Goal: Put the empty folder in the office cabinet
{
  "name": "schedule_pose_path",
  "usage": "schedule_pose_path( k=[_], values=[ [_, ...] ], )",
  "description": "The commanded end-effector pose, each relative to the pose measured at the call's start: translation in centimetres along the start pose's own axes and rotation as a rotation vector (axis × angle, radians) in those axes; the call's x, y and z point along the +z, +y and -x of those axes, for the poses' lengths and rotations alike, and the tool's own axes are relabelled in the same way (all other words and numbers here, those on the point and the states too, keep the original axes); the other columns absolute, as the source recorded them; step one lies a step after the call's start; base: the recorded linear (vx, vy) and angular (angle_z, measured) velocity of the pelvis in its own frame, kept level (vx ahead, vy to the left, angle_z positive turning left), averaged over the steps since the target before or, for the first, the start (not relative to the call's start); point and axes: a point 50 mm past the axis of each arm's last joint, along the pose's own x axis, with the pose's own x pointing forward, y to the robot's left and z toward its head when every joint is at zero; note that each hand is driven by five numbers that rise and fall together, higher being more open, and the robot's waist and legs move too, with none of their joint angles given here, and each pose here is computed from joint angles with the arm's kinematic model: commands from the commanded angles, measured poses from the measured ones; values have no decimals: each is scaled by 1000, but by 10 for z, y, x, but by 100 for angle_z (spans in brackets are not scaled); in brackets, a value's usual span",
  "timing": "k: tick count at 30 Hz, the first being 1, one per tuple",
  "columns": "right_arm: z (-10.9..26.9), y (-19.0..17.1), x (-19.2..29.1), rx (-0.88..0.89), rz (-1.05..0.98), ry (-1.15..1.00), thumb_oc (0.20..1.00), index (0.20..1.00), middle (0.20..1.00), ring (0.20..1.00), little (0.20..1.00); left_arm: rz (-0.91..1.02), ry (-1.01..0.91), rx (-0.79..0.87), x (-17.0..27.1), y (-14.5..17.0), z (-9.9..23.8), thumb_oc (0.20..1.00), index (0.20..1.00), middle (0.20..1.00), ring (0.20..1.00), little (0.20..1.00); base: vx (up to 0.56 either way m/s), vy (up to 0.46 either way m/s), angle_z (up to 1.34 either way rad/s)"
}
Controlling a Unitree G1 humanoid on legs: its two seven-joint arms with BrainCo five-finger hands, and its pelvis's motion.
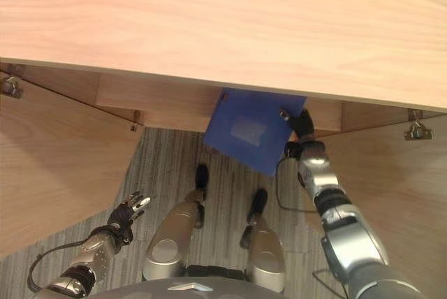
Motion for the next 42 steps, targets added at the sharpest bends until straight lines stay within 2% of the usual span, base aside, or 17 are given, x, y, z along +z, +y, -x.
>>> schedule_pose_path(
  k=[1, 9, 17, 25, 26, 27, 30, 36, 42],
  values=[
    [6, -39, 24, -81, 17, -88, 200, 200, 200, 200, 200, 56, 115, 4, -47, 2, 27, 1000, 1000, 1000, 1000, 1000, 47, 43, -17],
    [7, -57, 21, -179, -44, -40, 200, 200, 200, 200, 200, 118, 155, 57, -64, 4, 39, 1000, 1000, 1000, 1000, 1000, 239, -60, 0],
    [33, -69, -24, -327, -140, 85, 200, 200, 200, 200, 200, 147, 252, 114, -96, 0, 54, 1000, 1000, 1000, 1000, 1000, 332, -167, 50],
    [29, -72, -22, -392, -191, 95, 200, 200, 200, 200, 200, 130, 257, 105, -97, 0, 55, 1000, 1000, 1000, 1000, 1000, 116, -118, 13],
    [20, -72, -12, -471, -261, 74, 200, 200, 200, 200, 200, 115, 229, 47, -89, 3, 54, 1000, 1000, 1000, 1000, 1000, 118, -163, -18],
    [20, -72, -12, -471, -261, 74, 200, 200, 200, 200, 200, 115, 229, 47, -89, 3, 54, 1000, 1000, 1000, 1000, 1000, 154, -191, -6],
    [6, -72, 11, -551, -459, -8, 200, 200, 200, 200, 200, 109, 228, -1, -86, 7, 56, 1000, 1000, 1000, 1000, 1000, 53, -59, 13],
    [-9, -62, 34, -712, -732, -103, 200, 200, 200, 200, 200, 101, 207, -37, -81, 1, 48, 1000, 1000, 1000, 1000, 1000, -13, -34, -4],
    [-17, -50, 46, -738, -808, -144, 200, 200, 200, 200, 200, 120, 196, -33, -77, -2, 41, 1000, 1000, 1000, 1000, 1000, -19, -9, -3]
  ],
)
